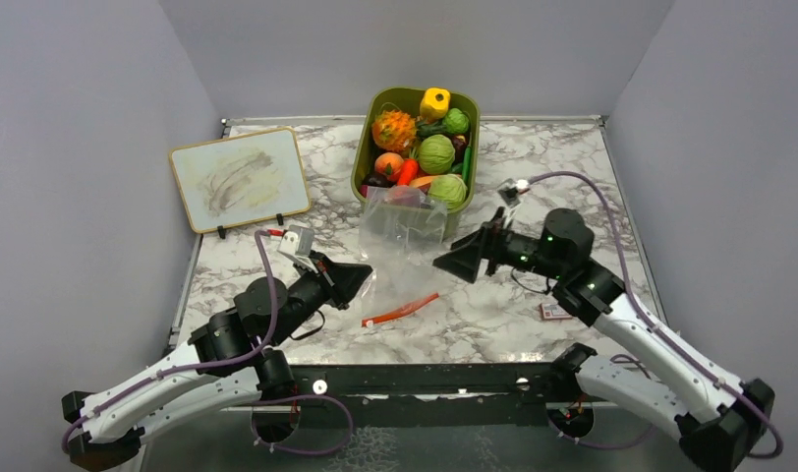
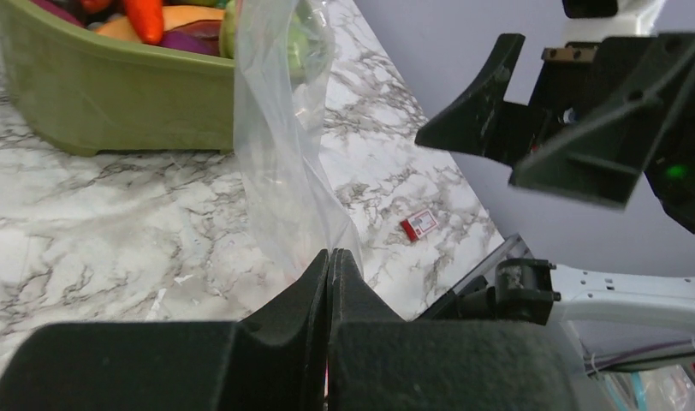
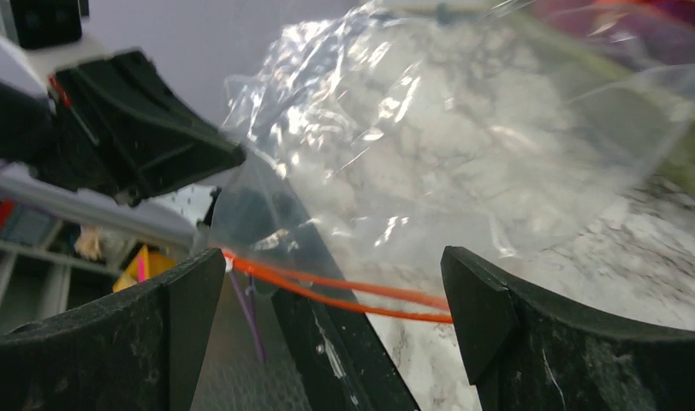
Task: Place the food in the zip-top bag and seal the zipper
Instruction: Open the zipper of the food storage bag at the center of the board.
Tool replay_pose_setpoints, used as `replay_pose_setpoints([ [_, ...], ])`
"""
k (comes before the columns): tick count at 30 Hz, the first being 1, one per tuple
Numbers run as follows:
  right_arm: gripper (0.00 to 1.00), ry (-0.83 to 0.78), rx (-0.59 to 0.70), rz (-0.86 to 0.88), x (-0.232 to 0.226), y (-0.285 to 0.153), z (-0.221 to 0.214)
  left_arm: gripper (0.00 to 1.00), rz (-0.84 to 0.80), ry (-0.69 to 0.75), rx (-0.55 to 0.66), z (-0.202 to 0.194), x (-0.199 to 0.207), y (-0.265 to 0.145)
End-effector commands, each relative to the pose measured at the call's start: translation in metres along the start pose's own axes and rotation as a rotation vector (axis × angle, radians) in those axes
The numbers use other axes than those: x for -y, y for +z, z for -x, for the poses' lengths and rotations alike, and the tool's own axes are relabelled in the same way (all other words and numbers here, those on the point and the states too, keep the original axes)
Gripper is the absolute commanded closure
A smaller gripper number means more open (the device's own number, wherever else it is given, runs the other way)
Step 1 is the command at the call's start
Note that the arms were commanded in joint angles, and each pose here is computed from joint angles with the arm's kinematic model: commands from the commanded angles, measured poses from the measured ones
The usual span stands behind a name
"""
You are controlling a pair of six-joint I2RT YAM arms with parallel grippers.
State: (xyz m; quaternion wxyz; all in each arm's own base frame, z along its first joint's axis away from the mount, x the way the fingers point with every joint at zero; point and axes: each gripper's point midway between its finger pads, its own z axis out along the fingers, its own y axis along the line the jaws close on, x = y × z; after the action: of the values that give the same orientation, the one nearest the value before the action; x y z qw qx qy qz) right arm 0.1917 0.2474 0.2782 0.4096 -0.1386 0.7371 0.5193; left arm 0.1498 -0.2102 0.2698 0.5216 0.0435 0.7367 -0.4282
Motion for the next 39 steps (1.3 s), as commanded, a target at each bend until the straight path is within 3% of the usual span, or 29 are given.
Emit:
replay_pose_setpoints([
  [1, 0.0, -0.241, -0.041, 0.001, -0.015, 0.041, -0.015, 1.0, 0.136, -0.058, 0.055, 0.016, -0.021, -0.01],
  [7, 0.08, -0.663, -0.053, 0.145, -0.054, 0.078, -0.062, 1.0, 0.185, -0.097, 0.068, 0.024, -0.026, -0.017],
  [12, 0.19, -0.975, 0.06, 0.31, -0.071, 0.086, -0.083, 1.0, 0.205, -0.132, 0.078, 0.028, -0.027, -0.019],
  [13, 0.24, -1.008, 0.078, 0.343, -0.072, 0.085, -0.087, 1.0, 0.209, -0.136, 0.078, 0.029, -0.027, -0.02],
  [15, 0.46, -1.086, 0.086, 0.417, -0.075, 0.084, -0.098, 1.0, 0.213, -0.145, 0.082, 0.03, -0.027, -0.021],
  [17, 0.53, -1.138, 0.069, 0.436, -0.07, 0.087, -0.109, 1.0, 0.211, -0.158, 0.087, 0.032, -0.026, -0.022],
  [21, 0.44, -1.283, 0.04, 0.403, -0.052, 0.095, -0.128, 1.0, 0.207, -0.211, 0.102, 0.036, -0.025, -0.026],
  [30, 0.26, -1.497, 0.234, 0.213, -0.04, 0.093, -0.113, 1.0, 0.209, -0.272, 0.112, 0.04, -0.022, -0.029],
  [36, 0.26, -1.575, 0.293, 0.021, -0.018, 0.097, -0.099, 1.0, 0.193, -0.317, 0.122, 0.045, -0.017, -0.031],
  [39, 0.33, -1.572, 0.347, -0.031, -0.017, 0.096, -0.09, 1.0, 0.192, -0.323, 0.128, 0.049, -0.015, -0.032],
])
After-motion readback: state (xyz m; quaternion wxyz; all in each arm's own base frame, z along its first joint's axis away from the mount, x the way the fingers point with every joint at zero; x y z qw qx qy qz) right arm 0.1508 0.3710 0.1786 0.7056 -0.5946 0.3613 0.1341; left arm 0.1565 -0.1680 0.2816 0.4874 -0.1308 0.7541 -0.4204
